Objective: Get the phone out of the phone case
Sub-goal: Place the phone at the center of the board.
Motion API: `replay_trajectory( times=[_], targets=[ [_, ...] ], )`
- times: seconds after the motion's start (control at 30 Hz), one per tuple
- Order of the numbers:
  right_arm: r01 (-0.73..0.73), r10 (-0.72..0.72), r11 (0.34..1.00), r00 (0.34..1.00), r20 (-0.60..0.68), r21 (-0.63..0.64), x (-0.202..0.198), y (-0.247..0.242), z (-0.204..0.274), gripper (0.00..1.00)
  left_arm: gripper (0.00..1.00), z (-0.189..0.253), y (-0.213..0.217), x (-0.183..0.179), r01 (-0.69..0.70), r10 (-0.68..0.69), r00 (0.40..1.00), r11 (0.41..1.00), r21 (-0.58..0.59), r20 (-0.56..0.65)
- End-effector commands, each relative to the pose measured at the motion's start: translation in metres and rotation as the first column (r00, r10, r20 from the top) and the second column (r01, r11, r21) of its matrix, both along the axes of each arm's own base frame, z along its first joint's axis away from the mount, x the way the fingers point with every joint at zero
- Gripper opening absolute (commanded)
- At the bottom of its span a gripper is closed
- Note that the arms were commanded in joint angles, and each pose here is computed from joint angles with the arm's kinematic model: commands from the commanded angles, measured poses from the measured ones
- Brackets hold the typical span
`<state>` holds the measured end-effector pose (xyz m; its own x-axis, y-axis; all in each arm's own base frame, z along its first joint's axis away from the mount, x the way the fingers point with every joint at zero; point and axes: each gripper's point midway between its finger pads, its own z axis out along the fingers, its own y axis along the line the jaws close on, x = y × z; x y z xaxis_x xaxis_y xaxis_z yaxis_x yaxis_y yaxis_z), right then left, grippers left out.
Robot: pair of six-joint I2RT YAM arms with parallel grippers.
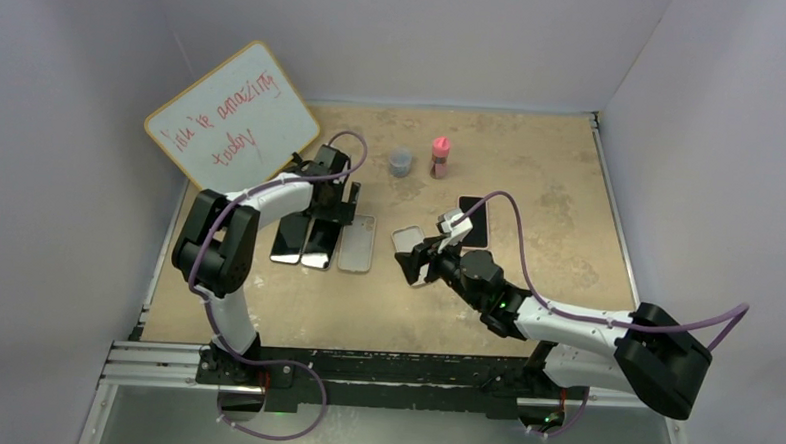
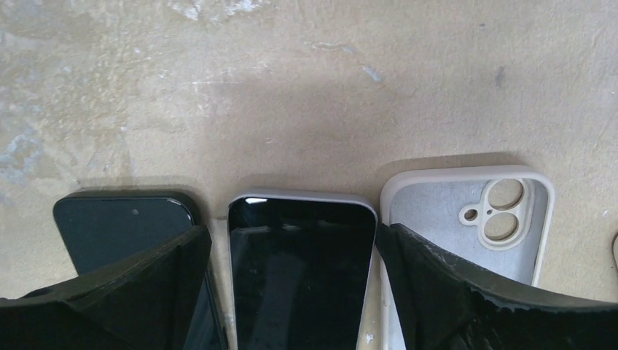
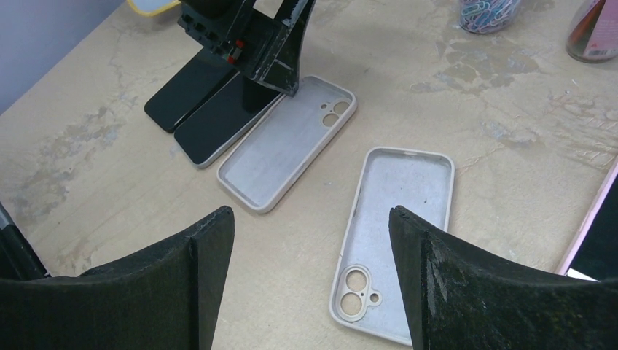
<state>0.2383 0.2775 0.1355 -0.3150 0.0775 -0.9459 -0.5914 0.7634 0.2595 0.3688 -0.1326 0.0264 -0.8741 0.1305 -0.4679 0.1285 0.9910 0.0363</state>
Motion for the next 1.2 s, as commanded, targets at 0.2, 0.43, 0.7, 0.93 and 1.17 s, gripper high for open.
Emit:
replay_trajectory(
  times=[0.2, 0.43, 0.7, 0.93, 1.17],
  targets=[
    [-0.011, 0.011, 1.0, 0.999, 0.033, 0.003, 0.006, 0.007, 0.013, 0.79, 0.94, 0.06, 0.003, 0.013, -0.048, 0.055, 0.991, 0.997, -0.06, 0.123],
    [-0.004, 0.005, 0.998, 1.0, 0.005, -0.063, 0.01, 0.007, 0.002, 0.79, 0.93, 0.072, -0.029, -0.016, 0.02, 0.01, 0.993, 0.965, -0.26, 0.115],
    [0.021, -0.039, 0.989, 0.992, -0.12, -0.147, 0.009, 0.002, -0.02, 0.77, 0.84, 0.056, -0.08, -0.059, 0.101, -0.084, 0.994, 0.932, -0.348, 0.064],
    [0.056, -0.141, 0.956, 0.948, -0.286, -0.289, 0.023, -0.017, -0.06, 0.67, 0.81, 0.05, -0.094, -0.078, 0.122, -0.111, 0.992, 0.894, -0.43, 0.052],
    [0.05, -0.205, 0.921, 0.906, -0.371, -0.386, 0.034, -0.03, -0.086, 0.58, 0.84, 0.055, -0.102, -0.094, 0.169, -0.15, 0.986, 0.856, -0.489, 0.078]
  ],
)
